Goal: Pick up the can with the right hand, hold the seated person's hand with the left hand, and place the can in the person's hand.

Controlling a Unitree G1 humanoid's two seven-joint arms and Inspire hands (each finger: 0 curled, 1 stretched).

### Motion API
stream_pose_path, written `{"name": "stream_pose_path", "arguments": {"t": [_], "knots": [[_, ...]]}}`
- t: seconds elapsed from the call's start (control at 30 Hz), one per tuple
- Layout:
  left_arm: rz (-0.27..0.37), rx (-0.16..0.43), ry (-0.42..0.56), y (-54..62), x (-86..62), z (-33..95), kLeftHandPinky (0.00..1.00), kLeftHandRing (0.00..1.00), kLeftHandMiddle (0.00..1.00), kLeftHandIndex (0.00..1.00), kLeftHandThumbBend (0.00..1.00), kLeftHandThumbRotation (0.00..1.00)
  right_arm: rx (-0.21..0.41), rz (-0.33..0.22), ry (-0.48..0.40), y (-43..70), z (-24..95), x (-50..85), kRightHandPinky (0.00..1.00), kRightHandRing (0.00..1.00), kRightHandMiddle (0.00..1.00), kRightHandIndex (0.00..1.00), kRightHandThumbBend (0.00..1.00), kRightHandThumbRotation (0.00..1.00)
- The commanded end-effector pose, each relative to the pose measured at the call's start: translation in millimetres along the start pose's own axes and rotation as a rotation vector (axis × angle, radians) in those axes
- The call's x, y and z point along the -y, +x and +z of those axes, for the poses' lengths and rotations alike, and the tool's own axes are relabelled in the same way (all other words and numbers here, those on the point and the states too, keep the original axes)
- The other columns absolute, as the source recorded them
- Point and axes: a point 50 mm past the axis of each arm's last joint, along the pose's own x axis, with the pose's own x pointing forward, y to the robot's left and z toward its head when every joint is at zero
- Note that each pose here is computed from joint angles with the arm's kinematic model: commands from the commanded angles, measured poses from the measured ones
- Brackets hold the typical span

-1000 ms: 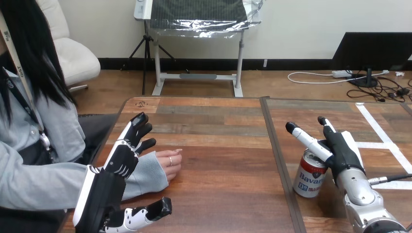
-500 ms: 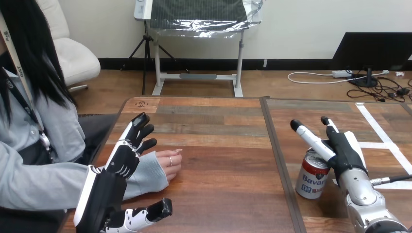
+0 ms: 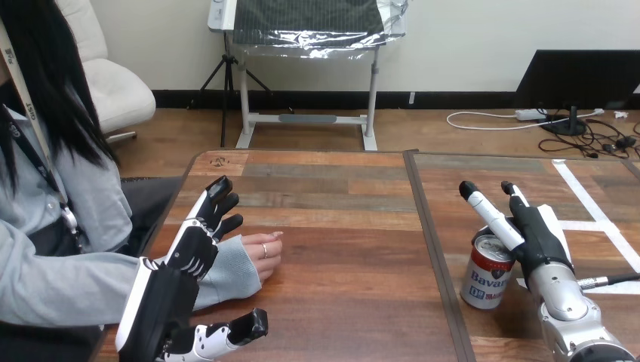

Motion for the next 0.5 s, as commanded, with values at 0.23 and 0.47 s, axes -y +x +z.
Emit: {"name": "stream_pose_path", "arguments": {"t": [0.23,0.47], "knots": [[-0.004,0.073,0.002,20.1,-3.4,3.6,0.89,0.94,0.96,0.94,1.0,0.54,0.086,-0.032,0.015,4.2,16.6,13.4,0.69,0.8,0.82,1.0,1.0,0.89],[-0.006,0.07,0.001,20.1,-3.1,3.2,0.89,0.94,0.97,0.94,1.0,0.54,0.087,-0.028,0.023,5.3,19.2,14.1,0.76,0.87,0.9,1.0,1.0,0.89]]}}
